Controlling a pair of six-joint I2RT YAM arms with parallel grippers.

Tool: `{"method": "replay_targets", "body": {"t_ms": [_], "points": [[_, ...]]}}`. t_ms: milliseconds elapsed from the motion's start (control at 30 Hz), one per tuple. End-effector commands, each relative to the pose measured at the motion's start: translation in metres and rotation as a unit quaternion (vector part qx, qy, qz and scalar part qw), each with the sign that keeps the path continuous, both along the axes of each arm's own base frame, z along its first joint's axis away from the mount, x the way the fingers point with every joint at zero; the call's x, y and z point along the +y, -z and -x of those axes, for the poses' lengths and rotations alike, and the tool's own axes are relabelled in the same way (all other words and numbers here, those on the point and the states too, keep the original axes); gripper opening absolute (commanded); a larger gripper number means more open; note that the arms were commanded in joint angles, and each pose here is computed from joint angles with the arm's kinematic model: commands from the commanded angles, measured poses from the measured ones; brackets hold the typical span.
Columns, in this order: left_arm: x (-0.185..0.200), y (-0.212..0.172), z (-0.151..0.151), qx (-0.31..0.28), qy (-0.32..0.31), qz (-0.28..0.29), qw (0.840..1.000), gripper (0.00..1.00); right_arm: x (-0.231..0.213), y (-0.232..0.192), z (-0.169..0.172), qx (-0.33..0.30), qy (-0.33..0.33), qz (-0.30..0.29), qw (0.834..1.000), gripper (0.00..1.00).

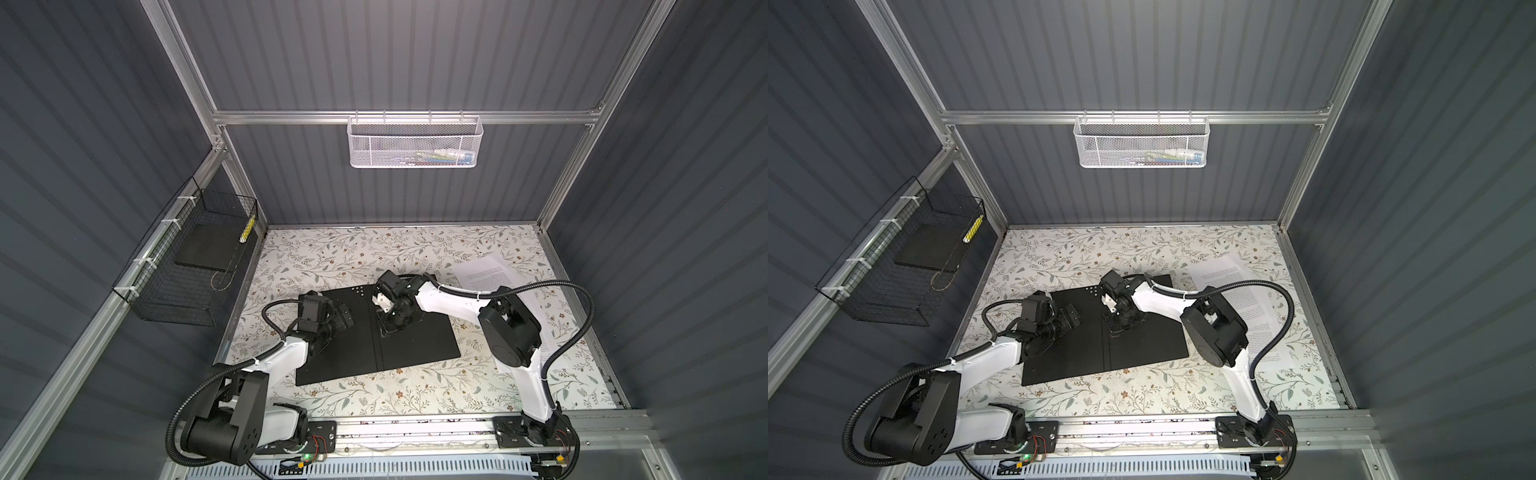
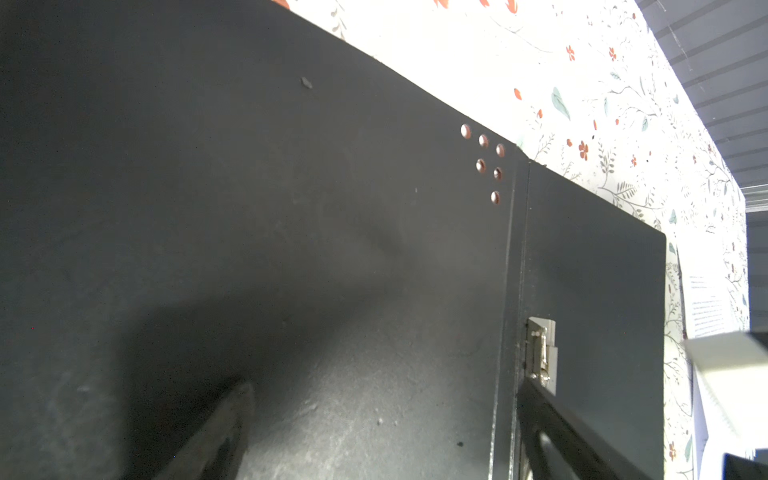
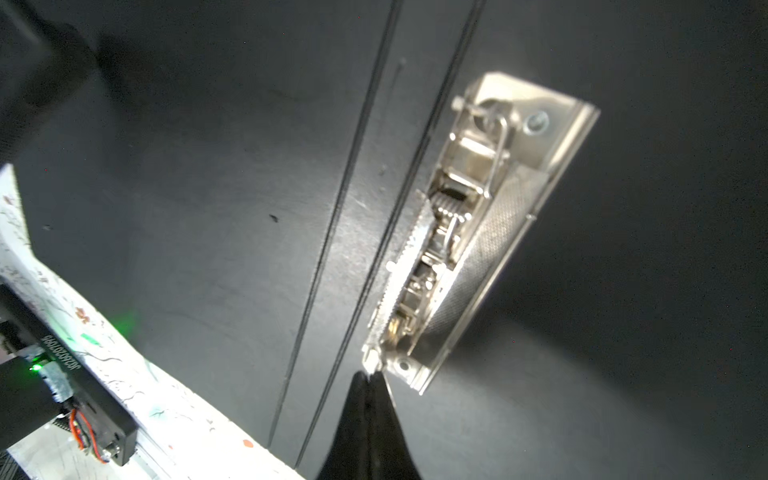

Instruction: Put the files into the folder

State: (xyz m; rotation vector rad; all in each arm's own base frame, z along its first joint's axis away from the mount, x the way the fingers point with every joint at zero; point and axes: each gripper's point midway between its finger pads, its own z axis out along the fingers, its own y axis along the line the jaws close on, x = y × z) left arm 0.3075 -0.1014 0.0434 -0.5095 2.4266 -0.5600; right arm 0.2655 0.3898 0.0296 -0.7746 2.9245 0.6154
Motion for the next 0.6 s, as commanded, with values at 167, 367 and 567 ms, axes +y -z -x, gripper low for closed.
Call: {"method": "replay_targets", "body": {"t_ms": [167,367,567], "points": [[0.011,0.054,0.055,0.134,0.006,-0.019,0.991,1.0,-0.008,0.011,0.003,0.007,-0.004,0.031,0.999,0.0],[0.011,0.055,0.055,0.138,0.007,-0.02,0.99,1.0,-0.005,-0.012,-0.008,-0.025,0.002,0.021,0.999,0.0],[0.012,0.056,0.056,0.142,0.006,-0.02,0.99,1.0,-0.001,-0.025,-0.013,-0.037,0.002,0.013,0.999,0.0]]}}
